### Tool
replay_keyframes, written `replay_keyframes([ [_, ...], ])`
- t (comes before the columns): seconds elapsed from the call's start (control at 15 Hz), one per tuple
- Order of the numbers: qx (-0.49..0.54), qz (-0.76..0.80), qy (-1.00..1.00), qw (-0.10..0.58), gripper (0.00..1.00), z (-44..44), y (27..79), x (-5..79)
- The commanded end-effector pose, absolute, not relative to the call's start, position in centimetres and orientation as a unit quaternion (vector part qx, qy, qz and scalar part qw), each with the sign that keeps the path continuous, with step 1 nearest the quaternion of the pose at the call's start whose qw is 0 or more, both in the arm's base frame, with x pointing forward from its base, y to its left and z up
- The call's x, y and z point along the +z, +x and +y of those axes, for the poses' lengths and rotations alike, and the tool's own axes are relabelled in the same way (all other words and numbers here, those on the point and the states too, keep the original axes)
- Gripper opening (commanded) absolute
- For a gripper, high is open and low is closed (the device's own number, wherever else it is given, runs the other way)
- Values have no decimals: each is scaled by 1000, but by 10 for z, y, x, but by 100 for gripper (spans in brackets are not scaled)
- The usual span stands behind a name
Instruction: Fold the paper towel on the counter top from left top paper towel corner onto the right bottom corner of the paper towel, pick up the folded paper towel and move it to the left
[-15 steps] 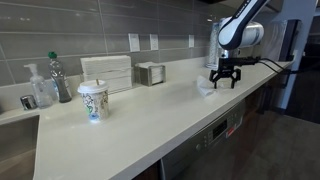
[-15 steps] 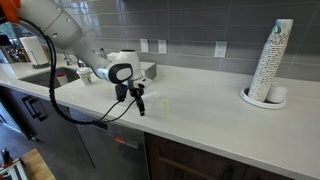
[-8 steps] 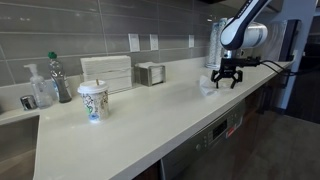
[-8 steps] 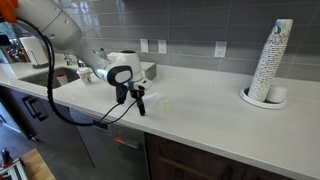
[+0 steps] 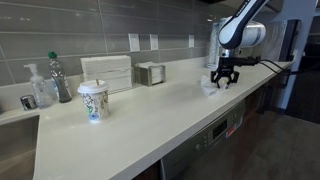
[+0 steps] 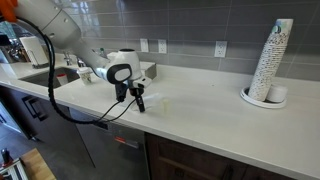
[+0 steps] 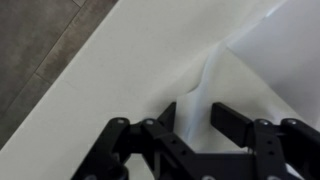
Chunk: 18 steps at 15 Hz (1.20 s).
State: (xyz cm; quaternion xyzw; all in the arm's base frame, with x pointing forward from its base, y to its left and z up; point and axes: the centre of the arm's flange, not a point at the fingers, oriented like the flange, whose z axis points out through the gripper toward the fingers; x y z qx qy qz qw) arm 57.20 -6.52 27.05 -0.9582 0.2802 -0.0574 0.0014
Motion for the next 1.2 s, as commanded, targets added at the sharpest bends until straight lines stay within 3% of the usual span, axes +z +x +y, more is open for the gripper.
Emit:
replay_keyframes([
  [0.0, -51, 271, -961, -9, 35, -55, 574, 272],
  [0.07, -46, 270, -962, -13, 29, -53, 574, 276],
  [0.13, -43, 269, -962, -17, 29, -52, 575, 280],
  [0.2, -40, 268, -962, -19, 20, -52, 576, 284],
  [0.33, -30, 266, -963, -27, 16, -49, 579, 288],
  [0.4, -27, 264, -964, -28, 5, -47, 581, 289],
  [0.47, -24, 263, -964, -33, 3, -45, 583, 290],
  [1.13, -54, 228, -971, -56, 0, -3, 608, 343],
])
